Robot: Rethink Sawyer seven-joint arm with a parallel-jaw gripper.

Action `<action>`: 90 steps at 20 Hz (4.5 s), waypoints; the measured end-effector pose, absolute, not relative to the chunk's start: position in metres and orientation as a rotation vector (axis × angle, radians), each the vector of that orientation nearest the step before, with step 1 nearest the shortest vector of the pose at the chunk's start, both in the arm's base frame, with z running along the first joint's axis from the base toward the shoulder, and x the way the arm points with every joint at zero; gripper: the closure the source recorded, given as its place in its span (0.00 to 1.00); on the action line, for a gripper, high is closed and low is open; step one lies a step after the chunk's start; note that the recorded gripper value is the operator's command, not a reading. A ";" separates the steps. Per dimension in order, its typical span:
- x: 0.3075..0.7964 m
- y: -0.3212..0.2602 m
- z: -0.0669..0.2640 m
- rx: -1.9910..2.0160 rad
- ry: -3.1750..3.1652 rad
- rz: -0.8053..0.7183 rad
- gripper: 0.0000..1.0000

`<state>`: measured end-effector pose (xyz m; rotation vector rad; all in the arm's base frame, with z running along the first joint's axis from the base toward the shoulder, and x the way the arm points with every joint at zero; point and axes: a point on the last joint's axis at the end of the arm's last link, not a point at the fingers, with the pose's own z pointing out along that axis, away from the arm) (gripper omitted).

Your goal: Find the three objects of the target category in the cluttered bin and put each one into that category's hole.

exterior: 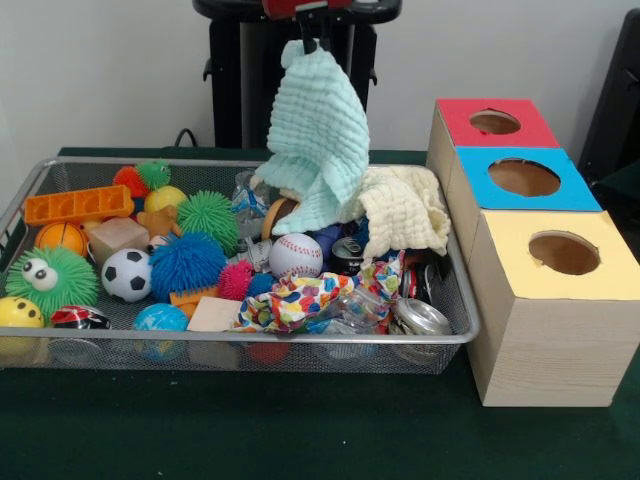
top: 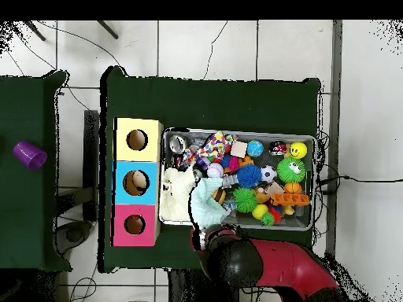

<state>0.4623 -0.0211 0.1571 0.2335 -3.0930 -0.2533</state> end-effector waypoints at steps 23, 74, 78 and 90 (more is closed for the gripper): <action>0.444 0.014 0.143 0.238 -3.049 -0.229 1.00; 0.618 0.002 0.135 -0.045 -3.268 -0.290 0.00; 0.636 -0.003 0.132 -0.016 -3.279 -0.257 0.00; 0.667 -0.055 0.131 0.141 -3.281 -0.076 0.00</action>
